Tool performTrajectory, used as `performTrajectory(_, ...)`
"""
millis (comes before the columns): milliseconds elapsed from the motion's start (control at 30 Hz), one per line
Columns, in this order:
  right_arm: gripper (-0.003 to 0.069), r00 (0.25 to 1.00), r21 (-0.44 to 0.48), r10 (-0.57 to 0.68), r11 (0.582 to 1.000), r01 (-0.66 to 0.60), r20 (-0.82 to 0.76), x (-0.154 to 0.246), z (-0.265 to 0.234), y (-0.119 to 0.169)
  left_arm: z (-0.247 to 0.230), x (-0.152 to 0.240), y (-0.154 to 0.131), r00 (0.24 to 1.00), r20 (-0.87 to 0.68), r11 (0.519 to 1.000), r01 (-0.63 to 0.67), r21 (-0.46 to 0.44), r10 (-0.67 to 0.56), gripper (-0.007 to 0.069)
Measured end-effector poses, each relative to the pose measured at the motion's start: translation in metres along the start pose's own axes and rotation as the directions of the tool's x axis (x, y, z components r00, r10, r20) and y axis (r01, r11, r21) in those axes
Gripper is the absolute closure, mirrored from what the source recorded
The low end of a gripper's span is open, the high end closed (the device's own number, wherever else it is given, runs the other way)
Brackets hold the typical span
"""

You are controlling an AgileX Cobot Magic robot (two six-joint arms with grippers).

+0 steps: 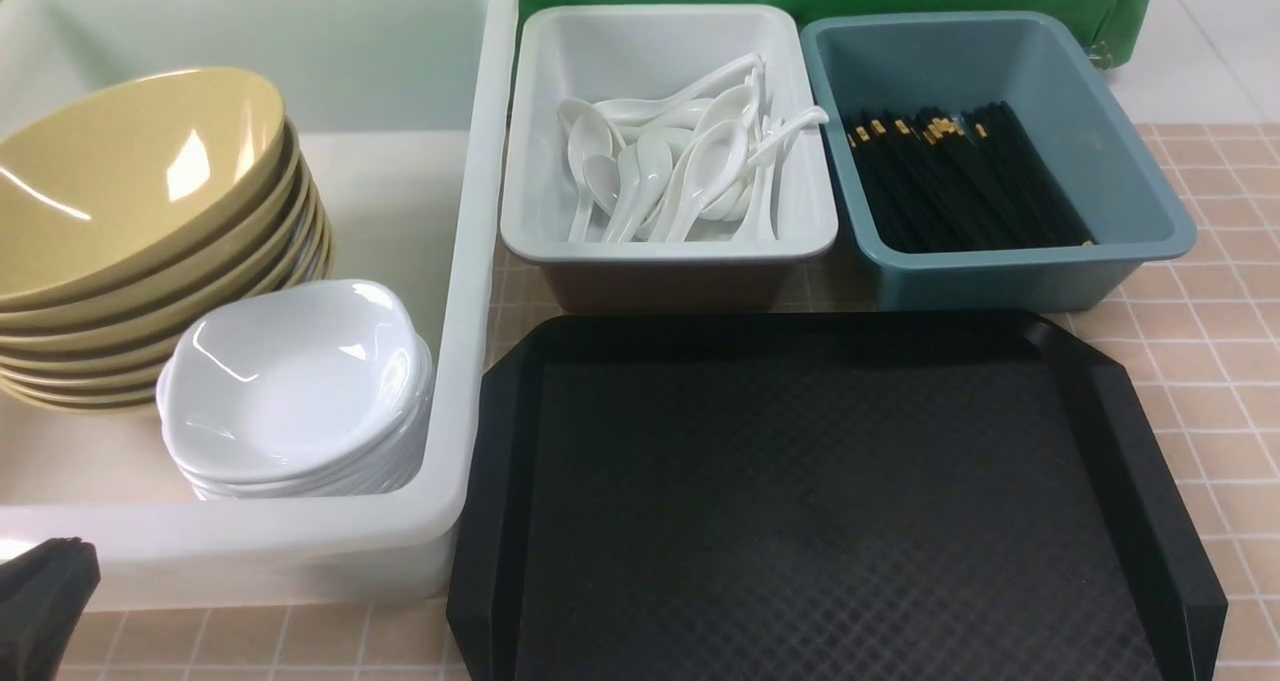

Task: On brown table put chopsticks spoon bowls plates into blue grey white boxes.

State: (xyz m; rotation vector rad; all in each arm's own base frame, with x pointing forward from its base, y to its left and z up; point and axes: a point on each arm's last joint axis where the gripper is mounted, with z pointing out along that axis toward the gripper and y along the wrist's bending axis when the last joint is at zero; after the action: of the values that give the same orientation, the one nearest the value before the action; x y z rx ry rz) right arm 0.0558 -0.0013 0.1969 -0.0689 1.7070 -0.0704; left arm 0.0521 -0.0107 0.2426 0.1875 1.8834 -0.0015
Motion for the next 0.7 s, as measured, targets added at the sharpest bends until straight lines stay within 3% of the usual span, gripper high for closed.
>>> performTrajectory(233,0.0623,0.994,0.044,0.052,0.998,-0.047,-0.100,0.020,0.001,-0.001,0.000,0.000,0.000,1.000,-0.004,1.000,0.000,0.002,0.000,0.0636)
performTrajectory(700,0.0622,0.993,0.045,0.055,0.998,-0.050,-0.106,0.021,0.001,-0.001,0.000,0.001,0.000,1.000,-0.011,1.000,0.000,0.005,0.000,0.0636)
